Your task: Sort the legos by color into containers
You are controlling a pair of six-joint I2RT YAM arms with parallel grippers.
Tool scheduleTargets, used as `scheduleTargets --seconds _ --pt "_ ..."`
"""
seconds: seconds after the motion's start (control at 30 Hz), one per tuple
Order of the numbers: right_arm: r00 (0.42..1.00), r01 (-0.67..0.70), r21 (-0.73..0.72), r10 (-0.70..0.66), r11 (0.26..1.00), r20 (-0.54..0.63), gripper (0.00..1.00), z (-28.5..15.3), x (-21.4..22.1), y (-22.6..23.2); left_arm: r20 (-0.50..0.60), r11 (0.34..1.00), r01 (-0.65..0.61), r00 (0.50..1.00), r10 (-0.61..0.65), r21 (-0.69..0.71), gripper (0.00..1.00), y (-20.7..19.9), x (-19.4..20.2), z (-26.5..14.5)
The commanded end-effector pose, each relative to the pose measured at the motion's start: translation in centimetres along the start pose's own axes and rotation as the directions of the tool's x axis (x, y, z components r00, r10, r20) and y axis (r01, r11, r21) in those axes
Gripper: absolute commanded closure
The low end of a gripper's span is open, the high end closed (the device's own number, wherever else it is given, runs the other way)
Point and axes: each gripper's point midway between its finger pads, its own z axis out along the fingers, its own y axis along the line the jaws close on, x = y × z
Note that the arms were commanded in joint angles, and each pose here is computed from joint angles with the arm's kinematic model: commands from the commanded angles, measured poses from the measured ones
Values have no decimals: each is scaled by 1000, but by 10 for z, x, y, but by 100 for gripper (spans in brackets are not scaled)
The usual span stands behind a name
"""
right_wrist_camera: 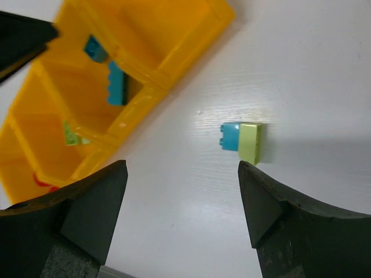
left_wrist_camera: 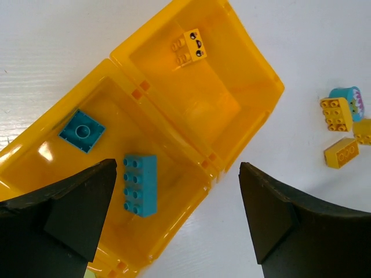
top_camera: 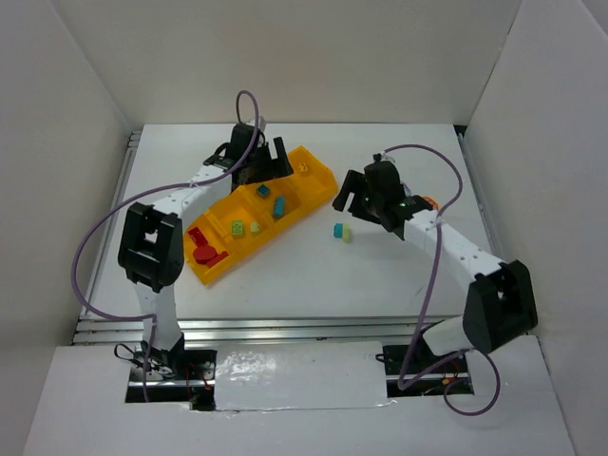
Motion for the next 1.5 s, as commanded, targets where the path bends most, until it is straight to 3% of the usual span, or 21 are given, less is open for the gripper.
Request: scheduleTargets --seconds 0.0,0.13,0.43,0.53,0.57,0.63,0.93,1.0,1.03,1.17,1.47 --pt "998 7 142 3 990 -68 16 29 9 -19 140 990 -11 990 -8 137 0 -44 -54 -56" --pt "991 61 263 -27 963 -131 16 59 33 -34 232 971 -47 973 -10 235 1 -70 -72 -128" --pt "978 125 302 -65 945 -200 19 98 56 -42 196 942 -80 980 15 327 0 -57 0 -208" --pt "970 150 334 -74 930 -230 30 105 65 -50 170 943 -83 985 28 323 1 -48 25 -219" --pt "969 158 330 -81 931 -234 41 106 70 -50 164 944 -84 986 32 320 1 -45 31 -221" --pt "966 167 318 -90 933 -244 48 107 75 -49 140 950 -79 989 38 302 0 -34 46 -221" --pt "950 209 330 -112 920 -290 44 106 90 -56 41 968 -61 998 52 245 0 -9 85 -207" --pt "947 216 323 -117 922 -298 39 104 91 -56 33 967 -60 998 54 246 1 -8 88 -205" --pt "945 218 320 -119 922 -303 32 104 93 -55 28 967 -61 998 56 246 0 -7 89 -204" --pt "945 227 308 -132 924 -301 32 100 98 -54 7 967 -62 998 62 248 0 -6 93 -200" --pt "937 234 289 -136 929 -322 59 95 109 -57 -8 965 -54 998 58 258 0 -6 99 -196"
